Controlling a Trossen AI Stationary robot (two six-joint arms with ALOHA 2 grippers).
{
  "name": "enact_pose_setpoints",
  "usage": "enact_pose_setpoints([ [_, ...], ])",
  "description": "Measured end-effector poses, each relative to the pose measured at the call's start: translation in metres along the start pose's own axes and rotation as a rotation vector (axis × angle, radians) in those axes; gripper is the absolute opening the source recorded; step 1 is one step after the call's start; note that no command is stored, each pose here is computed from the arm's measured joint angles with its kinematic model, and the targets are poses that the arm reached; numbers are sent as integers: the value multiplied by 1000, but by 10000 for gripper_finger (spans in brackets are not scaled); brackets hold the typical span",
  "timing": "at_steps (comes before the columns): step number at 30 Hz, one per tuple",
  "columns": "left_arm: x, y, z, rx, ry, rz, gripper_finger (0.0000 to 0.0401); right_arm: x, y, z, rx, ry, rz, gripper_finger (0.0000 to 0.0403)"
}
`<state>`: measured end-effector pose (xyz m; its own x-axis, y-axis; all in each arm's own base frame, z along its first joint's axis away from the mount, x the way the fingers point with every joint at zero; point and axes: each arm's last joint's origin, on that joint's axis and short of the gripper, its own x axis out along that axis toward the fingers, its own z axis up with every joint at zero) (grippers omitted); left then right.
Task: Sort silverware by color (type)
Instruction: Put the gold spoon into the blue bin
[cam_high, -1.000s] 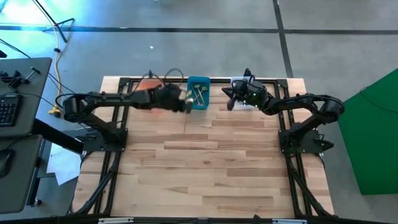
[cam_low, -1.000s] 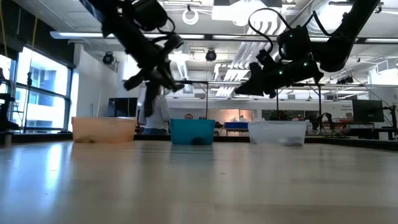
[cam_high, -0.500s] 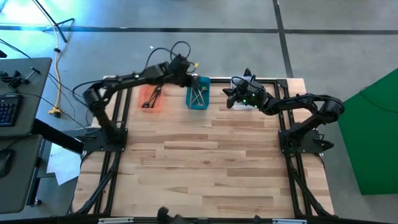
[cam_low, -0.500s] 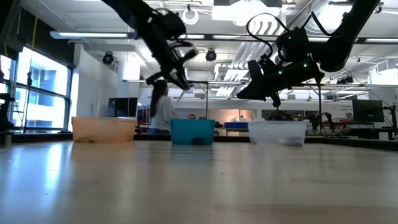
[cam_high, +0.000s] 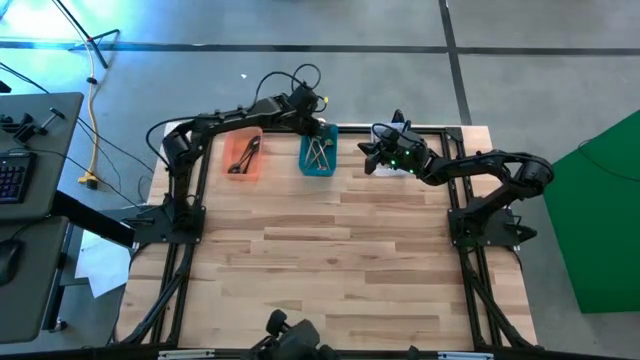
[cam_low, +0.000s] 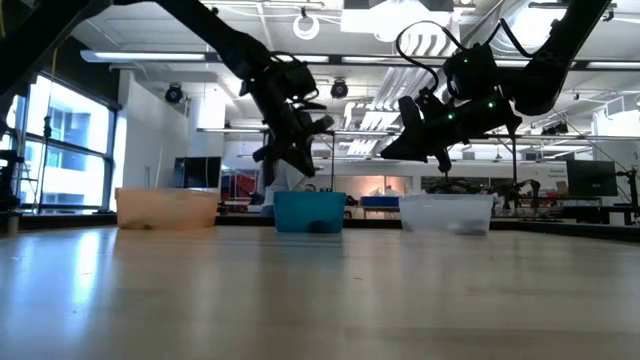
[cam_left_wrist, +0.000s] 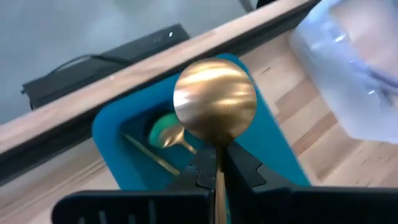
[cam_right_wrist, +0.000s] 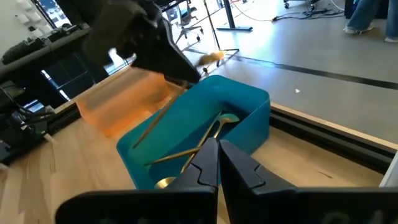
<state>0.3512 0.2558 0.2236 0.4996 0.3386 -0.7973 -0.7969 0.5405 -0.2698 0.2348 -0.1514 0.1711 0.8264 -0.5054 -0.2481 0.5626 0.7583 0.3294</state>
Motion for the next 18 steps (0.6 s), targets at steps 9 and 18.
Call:
enact_pose_setpoints([
  [9, 25, 4, -9, -42, 50, 25, 0, 0, 0, 0, 22, 1, -1, 0],
  [18, 37, 6, -15, -87, 89, 39, 6, 0, 0, -1, 22, 13, -6, 0],
])
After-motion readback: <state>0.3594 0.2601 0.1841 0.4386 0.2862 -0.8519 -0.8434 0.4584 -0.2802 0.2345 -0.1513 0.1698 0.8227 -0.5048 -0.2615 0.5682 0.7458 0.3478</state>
